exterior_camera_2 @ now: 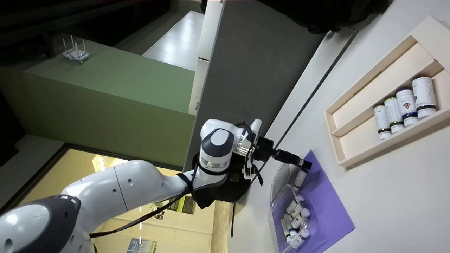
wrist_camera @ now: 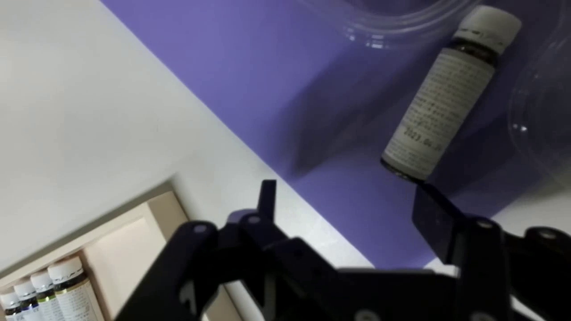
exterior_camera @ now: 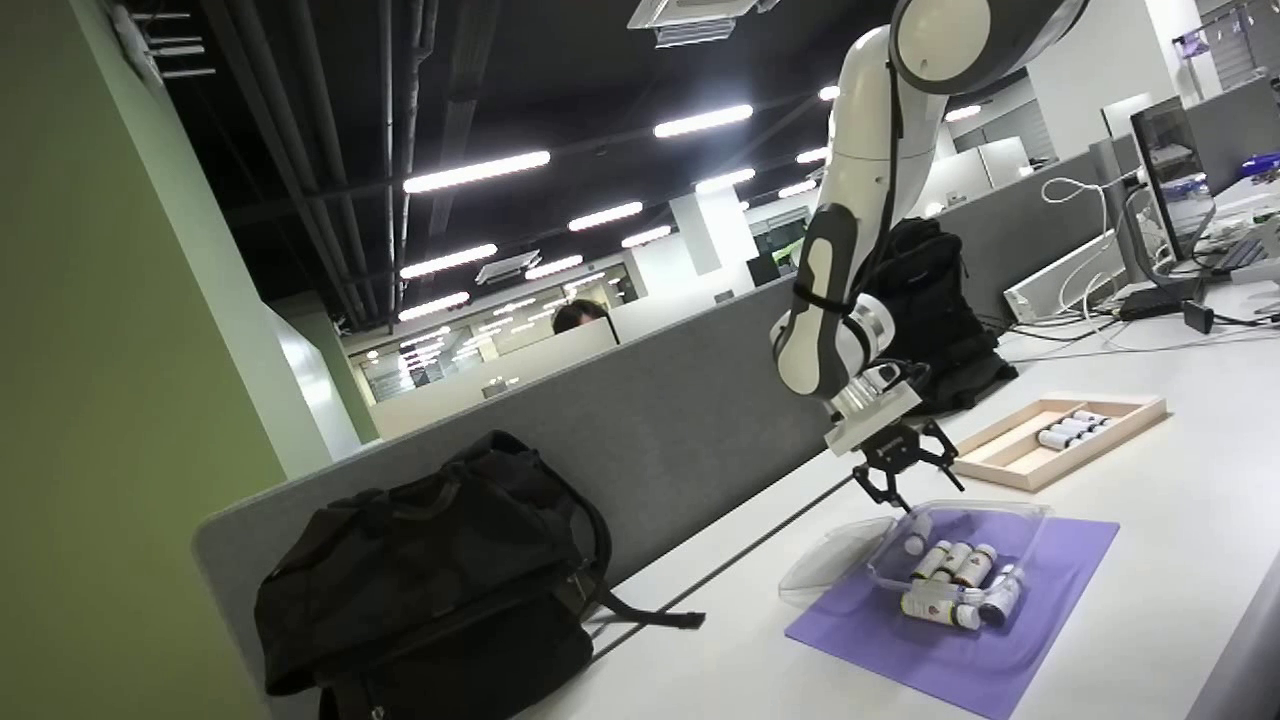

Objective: Get the object from the purple paper and put it in the colourless box

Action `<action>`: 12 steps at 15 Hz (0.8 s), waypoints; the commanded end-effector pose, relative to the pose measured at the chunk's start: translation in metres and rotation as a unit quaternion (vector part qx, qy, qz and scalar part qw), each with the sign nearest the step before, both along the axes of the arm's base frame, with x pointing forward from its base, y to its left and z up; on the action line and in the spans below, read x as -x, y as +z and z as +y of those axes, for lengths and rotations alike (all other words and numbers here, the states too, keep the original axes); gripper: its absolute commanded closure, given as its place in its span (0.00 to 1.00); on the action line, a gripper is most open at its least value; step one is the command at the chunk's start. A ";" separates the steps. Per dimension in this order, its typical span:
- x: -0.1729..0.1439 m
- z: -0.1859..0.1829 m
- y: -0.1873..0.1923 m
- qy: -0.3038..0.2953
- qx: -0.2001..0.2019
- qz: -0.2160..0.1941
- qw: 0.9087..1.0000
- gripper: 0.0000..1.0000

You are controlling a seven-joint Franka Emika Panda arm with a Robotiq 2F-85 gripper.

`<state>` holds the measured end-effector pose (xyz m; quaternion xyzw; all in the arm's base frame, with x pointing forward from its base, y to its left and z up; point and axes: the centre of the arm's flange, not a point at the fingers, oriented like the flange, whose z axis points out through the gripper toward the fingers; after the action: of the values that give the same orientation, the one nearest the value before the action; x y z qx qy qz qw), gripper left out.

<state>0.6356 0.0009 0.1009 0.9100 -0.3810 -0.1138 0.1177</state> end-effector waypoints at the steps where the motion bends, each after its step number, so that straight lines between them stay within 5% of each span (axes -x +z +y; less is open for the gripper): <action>1: 0.008 0.013 0.002 -0.035 0.000 -0.004 0.999 0.00; 12: 0.015 0.049 0.001 0.014 -0.019 -0.082 0.996 0.00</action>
<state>0.6316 0.0379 0.0903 0.9185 -0.3824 -0.0592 0.0809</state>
